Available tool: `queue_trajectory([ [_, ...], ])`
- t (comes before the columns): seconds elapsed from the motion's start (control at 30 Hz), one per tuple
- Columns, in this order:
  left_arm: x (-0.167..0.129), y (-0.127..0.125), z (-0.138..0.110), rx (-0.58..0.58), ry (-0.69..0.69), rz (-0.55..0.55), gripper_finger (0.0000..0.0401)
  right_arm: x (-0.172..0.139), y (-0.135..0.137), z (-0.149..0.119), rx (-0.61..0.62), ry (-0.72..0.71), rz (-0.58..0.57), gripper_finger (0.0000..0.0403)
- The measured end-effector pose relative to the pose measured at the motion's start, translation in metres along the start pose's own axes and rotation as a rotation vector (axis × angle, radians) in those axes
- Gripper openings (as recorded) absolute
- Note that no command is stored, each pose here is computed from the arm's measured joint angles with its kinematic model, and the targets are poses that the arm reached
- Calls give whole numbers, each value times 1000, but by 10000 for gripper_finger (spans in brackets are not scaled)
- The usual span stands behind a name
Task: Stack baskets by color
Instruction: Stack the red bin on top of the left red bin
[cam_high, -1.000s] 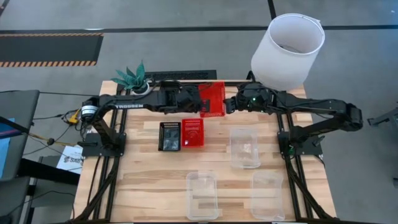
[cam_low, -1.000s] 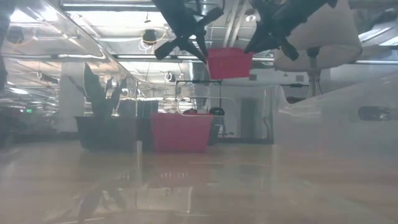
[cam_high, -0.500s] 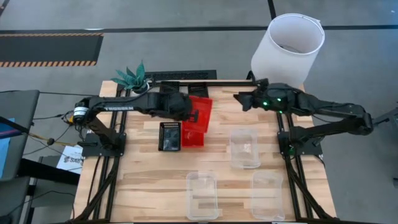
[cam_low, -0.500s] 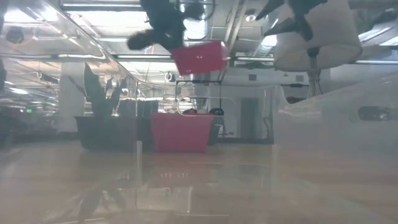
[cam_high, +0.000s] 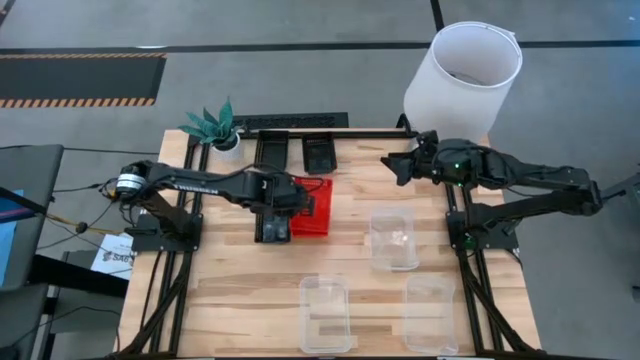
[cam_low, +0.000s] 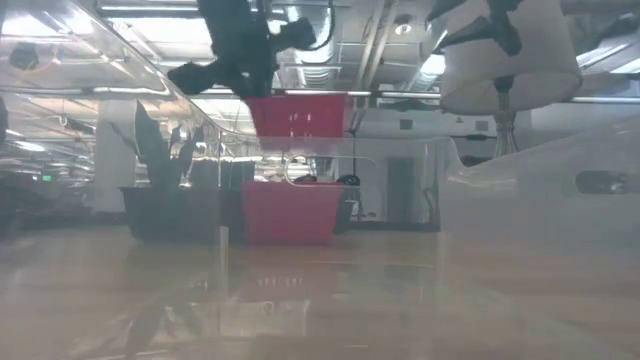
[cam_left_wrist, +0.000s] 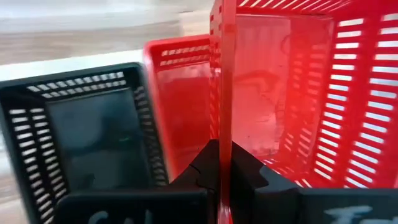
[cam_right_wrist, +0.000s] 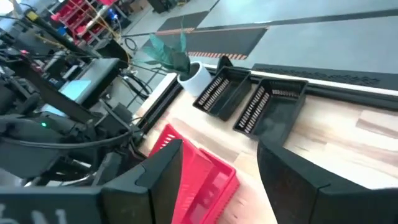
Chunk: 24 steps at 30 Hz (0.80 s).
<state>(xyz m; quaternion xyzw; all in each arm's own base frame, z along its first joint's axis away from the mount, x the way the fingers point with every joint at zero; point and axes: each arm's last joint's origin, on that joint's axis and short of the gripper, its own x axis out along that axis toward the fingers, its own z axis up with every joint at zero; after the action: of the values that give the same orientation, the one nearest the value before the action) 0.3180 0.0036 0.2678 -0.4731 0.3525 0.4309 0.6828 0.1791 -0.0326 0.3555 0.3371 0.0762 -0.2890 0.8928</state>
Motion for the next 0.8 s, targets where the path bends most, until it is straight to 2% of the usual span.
queue_trajectory([
  [0.23, 19, 9, -1, -29, 22, -8, 0, 0, 1, -1, -4, 8, 3, 226],
  [0.8, 35, 21, -2, -78, 90, 14, 0, 0, 0, -2, -8, 16, -4, 223],
])
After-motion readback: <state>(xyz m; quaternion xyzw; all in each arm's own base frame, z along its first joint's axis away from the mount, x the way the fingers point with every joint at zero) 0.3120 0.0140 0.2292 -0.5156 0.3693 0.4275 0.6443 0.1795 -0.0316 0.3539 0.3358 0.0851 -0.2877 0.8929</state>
